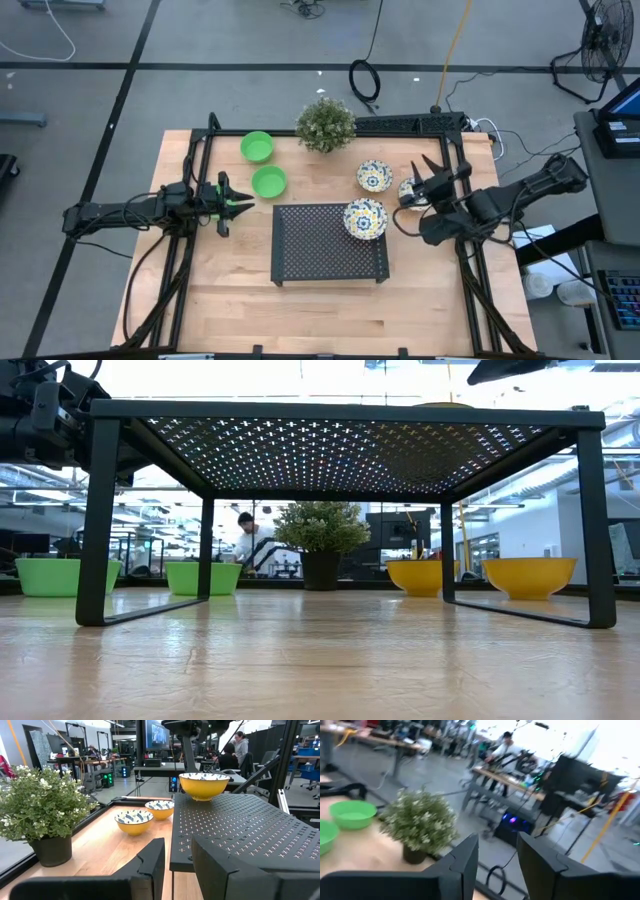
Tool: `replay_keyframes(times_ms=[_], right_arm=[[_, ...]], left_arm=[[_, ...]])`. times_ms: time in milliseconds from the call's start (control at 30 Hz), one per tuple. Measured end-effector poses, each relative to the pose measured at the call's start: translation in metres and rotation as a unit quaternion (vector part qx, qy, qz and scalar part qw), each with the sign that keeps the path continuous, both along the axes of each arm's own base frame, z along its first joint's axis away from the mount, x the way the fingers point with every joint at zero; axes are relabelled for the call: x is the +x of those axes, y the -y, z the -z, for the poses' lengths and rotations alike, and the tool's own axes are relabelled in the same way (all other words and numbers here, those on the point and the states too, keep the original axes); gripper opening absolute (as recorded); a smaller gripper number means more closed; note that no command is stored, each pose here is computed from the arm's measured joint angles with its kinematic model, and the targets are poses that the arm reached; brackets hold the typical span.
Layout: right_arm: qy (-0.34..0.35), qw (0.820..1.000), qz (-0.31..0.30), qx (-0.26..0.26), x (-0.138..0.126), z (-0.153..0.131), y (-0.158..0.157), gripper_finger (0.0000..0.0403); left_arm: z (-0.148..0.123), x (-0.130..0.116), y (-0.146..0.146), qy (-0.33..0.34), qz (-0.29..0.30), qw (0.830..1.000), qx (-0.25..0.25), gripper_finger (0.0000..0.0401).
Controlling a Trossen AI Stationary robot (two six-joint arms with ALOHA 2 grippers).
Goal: Pick & Place Mini bowls
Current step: Stack the right white patterned bowl on top of the white patterned bowl on the shelf
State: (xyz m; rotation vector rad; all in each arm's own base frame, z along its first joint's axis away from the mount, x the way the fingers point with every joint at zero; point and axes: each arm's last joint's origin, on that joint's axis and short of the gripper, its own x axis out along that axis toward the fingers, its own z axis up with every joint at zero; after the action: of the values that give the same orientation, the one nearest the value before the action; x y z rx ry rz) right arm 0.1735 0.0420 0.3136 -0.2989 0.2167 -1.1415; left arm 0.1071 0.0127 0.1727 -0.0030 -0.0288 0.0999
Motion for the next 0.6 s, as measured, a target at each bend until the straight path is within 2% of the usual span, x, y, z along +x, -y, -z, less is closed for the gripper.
replay_keyframes(times_ms=[200,367,467,600], right_arm=[[-0.024,0.999,0.032,-0.019,0.011,0.029,0.006,0.0124],[-0.066,0.996,0.062,-0.021,0.019,0.046,0.024,0.0124],[-0.066,0.998,0.021,0.009,0.026,0.043,0.039,0.0124],[-0.032,0.995,-0.092,0.028,0.035,0.029,0.06,0.0126]], left_arm=[[0.0,0.0,0.0,0.0,0.0,1.0,0.0,0.0099],[0.0,0.0,0.0,0.0,0.0,1.0,0.0,0.0099],[0.0,0.0,0.0,0.0,0.0,1.0,0.0,0.0099],[0.0,0.0,0.0,0.0,0.0,1.0,0.0,0.0099]])
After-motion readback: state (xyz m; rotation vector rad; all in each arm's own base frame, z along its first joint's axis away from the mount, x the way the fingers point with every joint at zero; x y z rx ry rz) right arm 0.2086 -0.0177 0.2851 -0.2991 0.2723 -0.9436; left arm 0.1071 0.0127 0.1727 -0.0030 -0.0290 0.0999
